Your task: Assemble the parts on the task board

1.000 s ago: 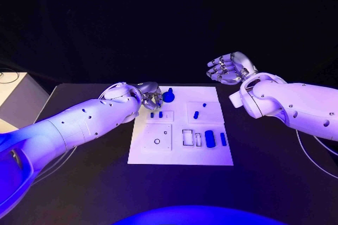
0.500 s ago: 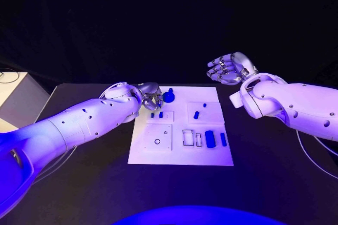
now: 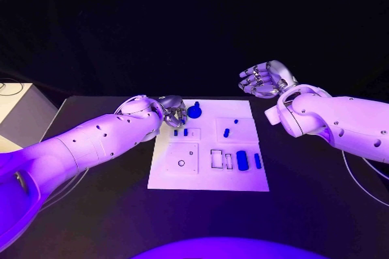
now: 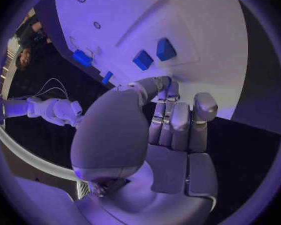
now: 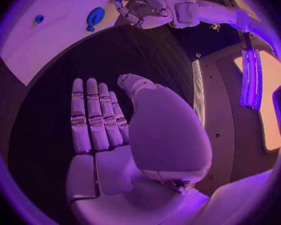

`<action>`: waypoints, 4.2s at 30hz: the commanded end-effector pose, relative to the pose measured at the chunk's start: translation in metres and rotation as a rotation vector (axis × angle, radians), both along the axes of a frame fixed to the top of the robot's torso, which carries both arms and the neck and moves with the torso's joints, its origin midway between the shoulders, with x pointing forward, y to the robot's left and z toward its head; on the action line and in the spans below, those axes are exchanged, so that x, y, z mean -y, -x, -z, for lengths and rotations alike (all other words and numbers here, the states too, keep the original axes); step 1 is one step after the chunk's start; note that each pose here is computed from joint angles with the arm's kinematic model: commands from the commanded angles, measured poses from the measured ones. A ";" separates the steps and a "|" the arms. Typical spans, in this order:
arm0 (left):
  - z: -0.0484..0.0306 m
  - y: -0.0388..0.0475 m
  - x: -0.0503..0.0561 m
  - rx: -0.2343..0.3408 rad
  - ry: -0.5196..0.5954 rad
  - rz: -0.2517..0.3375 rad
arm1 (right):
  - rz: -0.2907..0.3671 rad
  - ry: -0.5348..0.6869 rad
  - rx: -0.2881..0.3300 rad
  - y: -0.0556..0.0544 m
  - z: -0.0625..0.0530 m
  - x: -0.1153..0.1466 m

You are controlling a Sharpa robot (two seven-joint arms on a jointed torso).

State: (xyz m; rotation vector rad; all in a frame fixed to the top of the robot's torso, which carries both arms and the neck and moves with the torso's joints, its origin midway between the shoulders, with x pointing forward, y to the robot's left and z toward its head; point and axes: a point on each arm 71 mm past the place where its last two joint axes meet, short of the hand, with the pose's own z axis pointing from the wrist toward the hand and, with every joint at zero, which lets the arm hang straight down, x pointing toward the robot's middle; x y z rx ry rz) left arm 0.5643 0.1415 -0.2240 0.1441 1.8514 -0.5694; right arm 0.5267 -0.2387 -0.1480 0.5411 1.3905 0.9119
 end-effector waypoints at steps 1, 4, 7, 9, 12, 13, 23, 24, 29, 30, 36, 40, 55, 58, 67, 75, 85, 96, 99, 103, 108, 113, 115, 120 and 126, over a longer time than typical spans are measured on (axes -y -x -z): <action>0.0059 0.0005 -0.003 -0.020 -0.034 -0.016 | -0.019 0.005 0.010 0.001 -0.001 -0.002; 0.0061 0.0001 -0.004 -0.020 -0.035 -0.019 | -0.018 0.005 0.010 0.001 -0.001 -0.001; 0.0062 0.0000 -0.005 -0.020 -0.034 -0.020 | -0.018 0.005 0.010 0.001 -0.001 -0.001; 0.0062 0.0000 -0.005 -0.021 -0.034 -0.019 | -0.018 0.005 0.010 0.001 -0.001 -0.001; 0.0061 0.0003 -0.004 -0.022 -0.030 -0.015 | -0.018 0.005 0.010 0.001 -0.001 -0.001; 0.0060 0.0004 -0.003 -0.022 -0.028 -0.014 | -0.018 0.005 0.010 0.001 -0.001 -0.001; 0.0058 0.0014 0.001 -0.027 -0.014 0.001 | -0.019 0.005 0.009 0.001 -0.001 -0.001; 0.0060 0.0015 0.001 -0.028 -0.013 0.002 | -0.019 0.005 0.009 0.001 -0.001 -0.001; 0.0057 0.0015 0.001 -0.020 -0.003 0.005 | -0.018 0.006 0.009 0.001 -0.001 -0.001; 0.0054 0.0014 0.001 -0.016 0.000 0.004 | -0.017 0.006 0.009 0.001 -0.001 -0.001; 0.0045 0.0009 0.000 -0.001 0.007 0.000 | -0.017 0.006 0.009 0.001 -0.001 -0.001; 0.0047 0.0008 0.000 -0.002 0.005 -0.003 | -0.017 0.006 0.009 0.000 -0.001 -0.001; 0.0035 -0.0004 -0.004 0.020 0.000 -0.028 | -0.015 0.006 0.009 0.000 -0.001 0.000; 0.0033 -0.0004 -0.005 0.023 0.000 -0.031 | -0.014 0.006 0.009 0.000 -0.001 0.000; 0.0021 -0.0004 -0.008 0.033 0.005 -0.040 | -0.013 0.006 0.009 0.001 -0.001 0.001; 0.0027 0.0001 -0.011 0.021 -0.001 -0.046 | -0.011 0.007 0.007 0.000 -0.001 0.002; -0.0033 -0.0016 -0.032 0.066 0.048 -0.096 | -0.043 0.090 -0.021 -0.002 0.003 0.006; -0.0332 0.0030 -0.065 -0.018 0.590 -0.206 | -0.168 0.420 -0.036 -0.002 0.013 0.004; -0.0376 0.0096 -0.074 -0.085 0.762 -0.219 | -0.189 0.538 -0.036 -0.001 0.018 0.002; -0.0357 0.0215 -0.084 -0.207 0.966 -0.228 | -0.195 0.669 -0.024 0.001 0.026 0.001; -0.0307 0.0406 -0.091 -0.360 1.184 -0.217 | -0.179 0.784 -0.005 0.002 0.035 -0.001; -0.0308 0.0568 -0.096 -0.416 1.289 -0.194 | -0.153 0.858 0.001 0.002 0.045 -0.004; -0.0315 0.0621 -0.097 -0.425 1.310 -0.187 | -0.145 0.879 -0.002 0.001 0.050 -0.006; -0.0319 0.0717 -0.097 -0.436 1.330 -0.175 | -0.138 0.906 -0.011 -0.002 0.061 -0.011; -0.0321 0.0782 -0.096 -0.447 1.331 -0.163 | -0.140 0.906 -0.020 -0.004 0.069 -0.017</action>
